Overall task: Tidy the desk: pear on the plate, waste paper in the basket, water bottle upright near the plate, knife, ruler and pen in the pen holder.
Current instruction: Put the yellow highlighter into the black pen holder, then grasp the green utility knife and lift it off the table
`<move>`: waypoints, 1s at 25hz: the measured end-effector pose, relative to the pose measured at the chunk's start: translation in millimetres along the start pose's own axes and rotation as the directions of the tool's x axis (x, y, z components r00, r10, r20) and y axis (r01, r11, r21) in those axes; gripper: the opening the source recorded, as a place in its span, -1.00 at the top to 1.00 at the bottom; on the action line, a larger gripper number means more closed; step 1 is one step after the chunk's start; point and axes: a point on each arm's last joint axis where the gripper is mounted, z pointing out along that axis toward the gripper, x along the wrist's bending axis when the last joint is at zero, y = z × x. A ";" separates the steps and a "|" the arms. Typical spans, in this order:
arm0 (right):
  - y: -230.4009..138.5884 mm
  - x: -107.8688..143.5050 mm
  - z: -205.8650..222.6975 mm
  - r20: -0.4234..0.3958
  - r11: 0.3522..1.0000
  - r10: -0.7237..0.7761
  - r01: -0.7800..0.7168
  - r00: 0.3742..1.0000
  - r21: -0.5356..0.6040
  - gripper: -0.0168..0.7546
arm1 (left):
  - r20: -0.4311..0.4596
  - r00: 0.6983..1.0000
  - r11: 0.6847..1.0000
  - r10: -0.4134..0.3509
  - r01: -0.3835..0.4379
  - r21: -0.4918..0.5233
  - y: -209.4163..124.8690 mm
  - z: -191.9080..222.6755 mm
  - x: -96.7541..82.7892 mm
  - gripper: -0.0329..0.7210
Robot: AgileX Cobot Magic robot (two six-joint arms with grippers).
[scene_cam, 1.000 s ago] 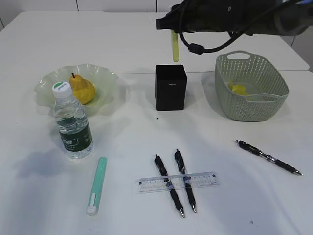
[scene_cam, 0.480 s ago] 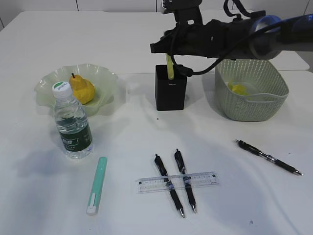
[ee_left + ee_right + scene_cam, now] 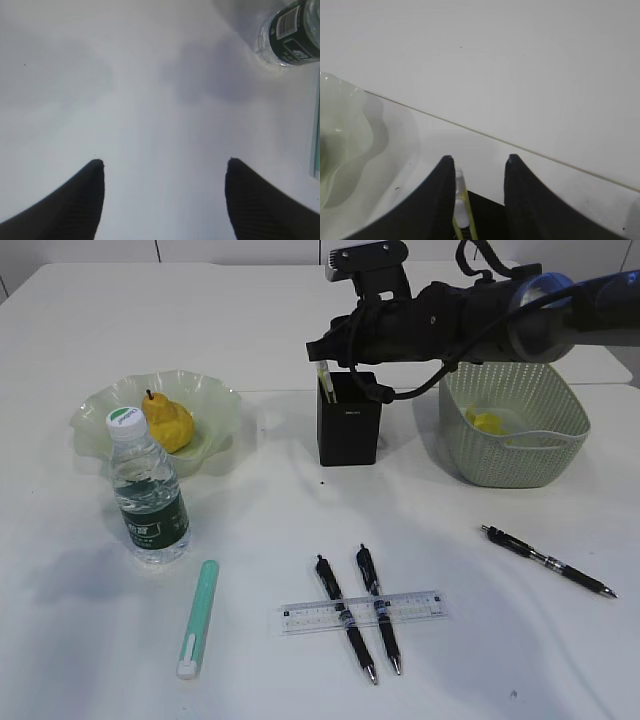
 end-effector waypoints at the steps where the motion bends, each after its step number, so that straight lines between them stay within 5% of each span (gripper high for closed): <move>1: 0.0 0.0 0.0 0.000 1.000 0.002 -0.002 1.000 0.000 0.29 | 0.000 1.000 1.000 0.000 0.000 0.002 -0.2 0.0 0.0 -0.49; 9: 12.5 4.6 -21.4 -0.061 0.994 0.028 -0.022 0.998 0.107 0.28 | -0.001 1.000 1.000 0.000 0.000 0.014 -1.3 0.0 0.1 -0.49; 19: 48.1 17.8 -108.9 -0.216 0.910 0.113 -0.013 0.970 0.415 0.27 | -0.001 1.000 1.000 0.000 0.000 0.014 -1.3 0.0 0.1 -0.49; 25: 61.6 14.7 -161.9 -0.184 0.834 0.121 0.001 0.975 0.551 0.27 | 0.000 1.000 1.000 0.000 0.000 0.002 -0.2 0.0 0.0 -0.48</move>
